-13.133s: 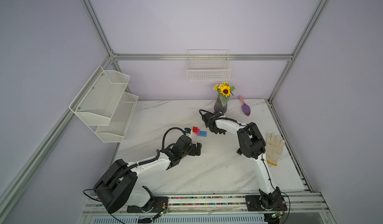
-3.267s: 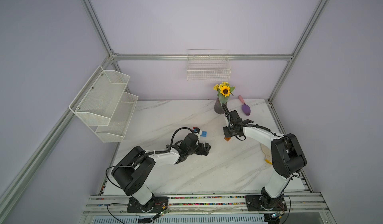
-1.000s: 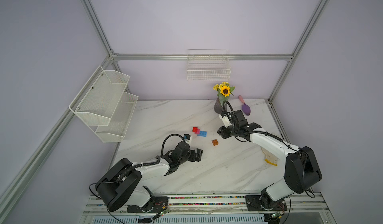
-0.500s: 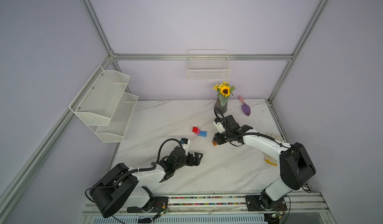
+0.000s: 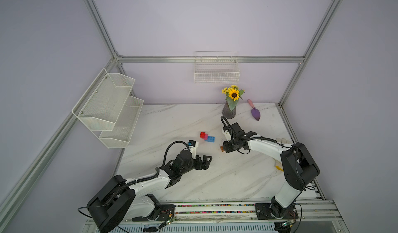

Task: Assemble the letter v with lego
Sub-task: Assemble the lego brick with the lego brick.

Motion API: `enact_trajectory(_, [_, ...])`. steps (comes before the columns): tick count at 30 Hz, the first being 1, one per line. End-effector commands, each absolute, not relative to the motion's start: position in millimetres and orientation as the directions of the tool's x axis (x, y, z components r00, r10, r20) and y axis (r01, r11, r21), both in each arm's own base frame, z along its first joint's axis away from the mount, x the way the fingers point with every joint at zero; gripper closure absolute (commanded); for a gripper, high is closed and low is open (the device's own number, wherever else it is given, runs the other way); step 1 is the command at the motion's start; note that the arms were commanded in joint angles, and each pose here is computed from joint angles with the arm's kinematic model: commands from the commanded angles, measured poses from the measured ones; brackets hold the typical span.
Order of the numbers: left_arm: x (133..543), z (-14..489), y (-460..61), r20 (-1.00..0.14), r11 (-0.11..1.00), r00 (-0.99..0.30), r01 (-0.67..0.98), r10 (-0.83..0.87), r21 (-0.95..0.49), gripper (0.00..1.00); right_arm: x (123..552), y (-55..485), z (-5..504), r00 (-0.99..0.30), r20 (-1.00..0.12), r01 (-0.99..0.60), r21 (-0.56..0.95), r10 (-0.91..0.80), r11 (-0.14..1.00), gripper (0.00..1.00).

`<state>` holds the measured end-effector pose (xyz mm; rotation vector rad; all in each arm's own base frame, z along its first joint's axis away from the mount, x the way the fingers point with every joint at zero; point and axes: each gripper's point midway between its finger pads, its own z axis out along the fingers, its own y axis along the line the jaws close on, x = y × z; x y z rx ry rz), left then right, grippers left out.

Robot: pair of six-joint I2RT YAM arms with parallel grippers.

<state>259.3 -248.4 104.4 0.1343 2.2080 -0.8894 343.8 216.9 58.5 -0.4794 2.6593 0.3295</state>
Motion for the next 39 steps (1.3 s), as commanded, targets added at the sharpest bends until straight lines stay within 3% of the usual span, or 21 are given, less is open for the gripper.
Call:
enact_trajectory(1, [263, 116, -251, -0.691, 0.749, -0.703, 0.364, -0.170, -0.554, 0.00, 346, 220, 53, -0.850, -0.446, -0.379, 0.151, -0.279, 0.913, 0.87])
enact_trajectory(19, [261, 108, -251, -0.682, 0.751, -0.714, 0.361, -0.158, -0.553, 0.00, 352, 225, 41, -0.867, -0.406, -0.368, 0.127, -0.290, 0.921, 0.87])
enact_trajectory(39, [261, 103, -254, -0.668, 0.735, -0.724, 0.357, -0.173, -0.576, 0.00, 336, 217, 30, -0.939, -0.246, -0.272, 0.095, -0.242, 0.958, 0.87])
